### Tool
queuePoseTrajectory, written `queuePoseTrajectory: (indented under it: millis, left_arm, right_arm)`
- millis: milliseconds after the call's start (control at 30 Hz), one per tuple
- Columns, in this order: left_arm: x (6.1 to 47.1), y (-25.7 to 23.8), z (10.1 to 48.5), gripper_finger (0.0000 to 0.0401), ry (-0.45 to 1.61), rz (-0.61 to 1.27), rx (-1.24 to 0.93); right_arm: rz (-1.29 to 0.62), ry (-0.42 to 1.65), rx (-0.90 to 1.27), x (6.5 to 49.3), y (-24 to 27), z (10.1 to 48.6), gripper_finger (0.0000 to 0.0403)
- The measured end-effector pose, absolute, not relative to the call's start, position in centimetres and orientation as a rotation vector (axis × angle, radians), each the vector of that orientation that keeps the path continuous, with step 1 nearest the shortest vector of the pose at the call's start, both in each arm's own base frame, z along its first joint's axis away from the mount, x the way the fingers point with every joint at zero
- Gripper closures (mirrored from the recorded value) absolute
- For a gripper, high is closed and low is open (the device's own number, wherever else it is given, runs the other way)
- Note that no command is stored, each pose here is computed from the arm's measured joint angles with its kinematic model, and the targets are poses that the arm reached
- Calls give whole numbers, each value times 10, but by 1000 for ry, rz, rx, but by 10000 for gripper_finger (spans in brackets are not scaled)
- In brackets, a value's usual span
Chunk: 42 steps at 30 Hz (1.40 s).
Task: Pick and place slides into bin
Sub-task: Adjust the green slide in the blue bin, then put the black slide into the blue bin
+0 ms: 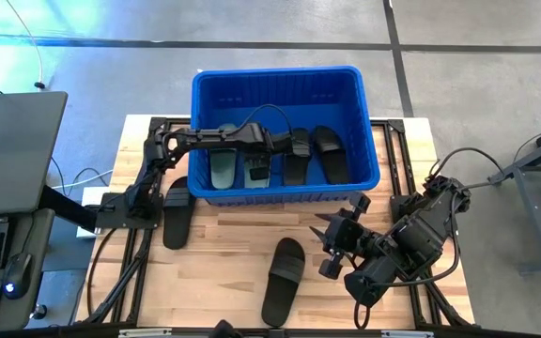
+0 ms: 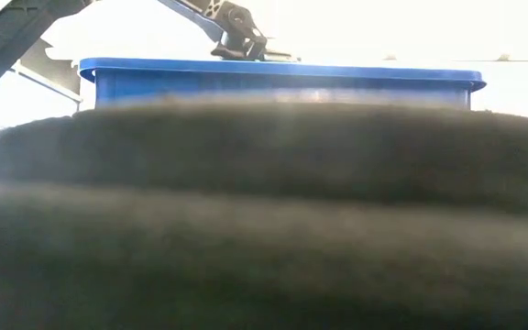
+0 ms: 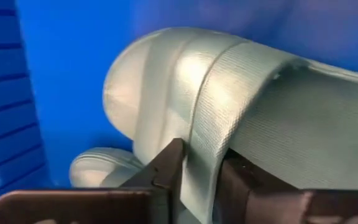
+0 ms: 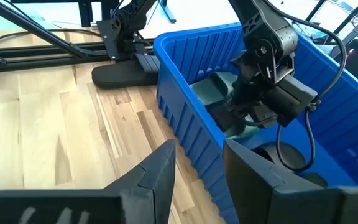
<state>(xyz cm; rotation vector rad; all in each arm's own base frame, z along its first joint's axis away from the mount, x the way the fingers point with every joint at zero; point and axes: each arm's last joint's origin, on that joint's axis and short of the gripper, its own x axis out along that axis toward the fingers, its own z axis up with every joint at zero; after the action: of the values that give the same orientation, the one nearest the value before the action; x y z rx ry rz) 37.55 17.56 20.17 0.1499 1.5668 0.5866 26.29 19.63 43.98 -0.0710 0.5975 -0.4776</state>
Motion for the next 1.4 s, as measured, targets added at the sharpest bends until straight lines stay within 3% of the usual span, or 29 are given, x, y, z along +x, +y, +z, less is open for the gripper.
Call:
queuePoseTrajectory:
  millis: [267,500,867,1067,1400]
  left_arm:
    - [374,169,204,271,1604,480,134]
    - [378,161,255,241,1581,478,148]
    - [376,112,373,249,1298,318,238]
    - [351,64,399,259,1249,196,229]
    - [344,-25,409,274,1191,66,267]
  right_arm:
    - [-472,604,-68,263,196,439,279]
    - [-472,604,-68,263,196,440,279]
    - [-445,635,-53,263,197,439,279]
    - [-427,650,-89,263,198,438,279]
    - [-356,792,-146,283,209,414,279]
